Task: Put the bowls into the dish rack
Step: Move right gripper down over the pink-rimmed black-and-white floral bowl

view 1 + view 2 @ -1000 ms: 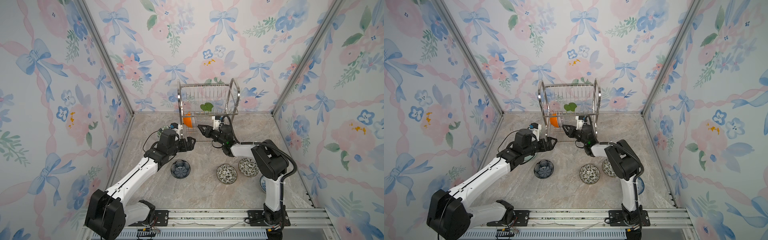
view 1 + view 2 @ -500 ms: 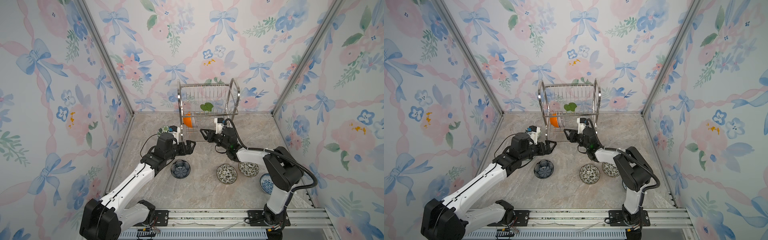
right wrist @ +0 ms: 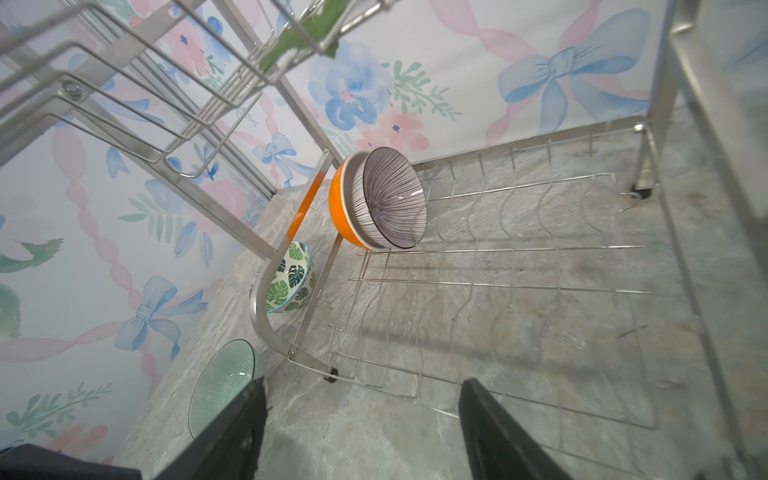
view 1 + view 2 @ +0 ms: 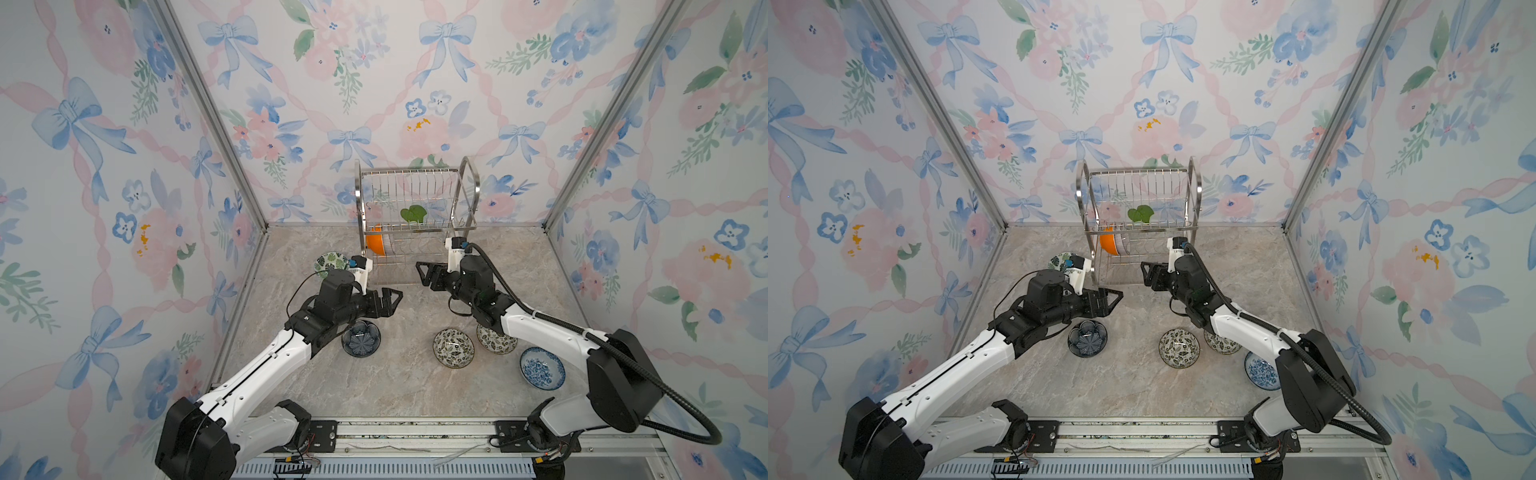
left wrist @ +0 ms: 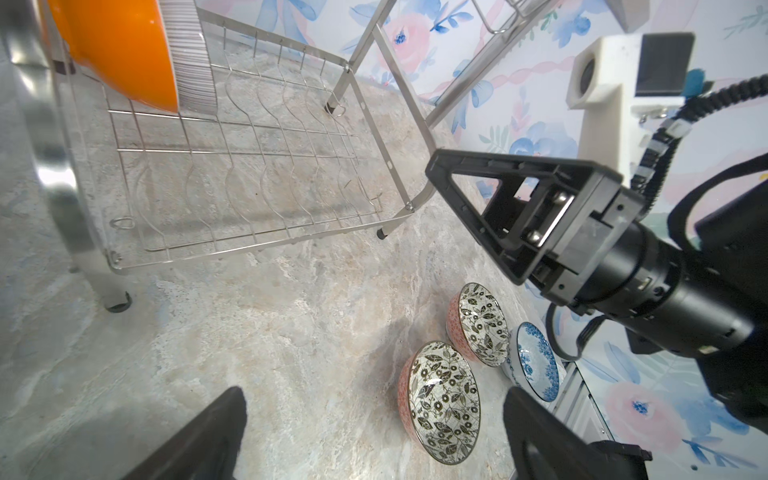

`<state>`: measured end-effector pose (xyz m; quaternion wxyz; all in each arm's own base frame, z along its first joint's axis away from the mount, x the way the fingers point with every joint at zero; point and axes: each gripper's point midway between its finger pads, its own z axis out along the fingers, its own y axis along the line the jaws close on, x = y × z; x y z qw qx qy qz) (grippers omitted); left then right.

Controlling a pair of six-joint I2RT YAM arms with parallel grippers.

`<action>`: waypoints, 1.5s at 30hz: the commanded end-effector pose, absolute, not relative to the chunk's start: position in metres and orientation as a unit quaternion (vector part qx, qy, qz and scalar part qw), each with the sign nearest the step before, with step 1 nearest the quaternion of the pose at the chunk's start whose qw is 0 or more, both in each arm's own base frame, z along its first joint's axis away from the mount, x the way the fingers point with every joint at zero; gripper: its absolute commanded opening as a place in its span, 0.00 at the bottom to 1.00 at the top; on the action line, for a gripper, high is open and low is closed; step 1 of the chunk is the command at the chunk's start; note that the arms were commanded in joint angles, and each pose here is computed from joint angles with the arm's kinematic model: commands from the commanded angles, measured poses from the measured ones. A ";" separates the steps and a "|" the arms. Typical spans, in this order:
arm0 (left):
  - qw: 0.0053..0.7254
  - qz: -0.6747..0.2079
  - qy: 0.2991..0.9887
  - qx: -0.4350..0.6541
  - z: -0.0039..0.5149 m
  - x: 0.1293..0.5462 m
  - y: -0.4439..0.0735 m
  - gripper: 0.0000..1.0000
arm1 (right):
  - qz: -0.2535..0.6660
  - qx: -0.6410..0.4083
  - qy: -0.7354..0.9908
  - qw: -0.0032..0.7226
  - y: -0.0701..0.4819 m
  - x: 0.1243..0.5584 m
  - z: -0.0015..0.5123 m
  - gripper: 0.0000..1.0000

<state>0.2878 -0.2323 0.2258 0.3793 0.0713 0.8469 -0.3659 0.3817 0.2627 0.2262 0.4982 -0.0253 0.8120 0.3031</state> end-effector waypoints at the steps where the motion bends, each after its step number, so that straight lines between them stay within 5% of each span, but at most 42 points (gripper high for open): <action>1: 0.395 -0.373 0.834 0.097 0.241 0.288 -0.247 0.98 | 0.205 -0.020 0.859 0.468 0.227 0.363 0.195 0.81; 5: 0.395 -0.376 0.831 0.109 0.242 0.282 -0.255 0.98 | 0.151 0.013 0.875 0.459 0.195 0.350 0.190 0.98; 16: 0.396 -0.373 0.828 0.135 0.241 0.270 -0.270 0.98 | -0.005 0.174 0.898 0.404 0.084 0.301 0.178 0.96; 25: 0.382 -0.380 0.829 0.151 0.232 0.267 -0.289 0.98 | 0.015 0.166 0.913 0.372 0.082 0.285 0.141 1.00; 45: 0.349 -0.382 0.836 0.180 0.209 0.254 -0.317 0.98 | 0.018 0.181 0.933 0.311 0.094 0.284 0.070 0.91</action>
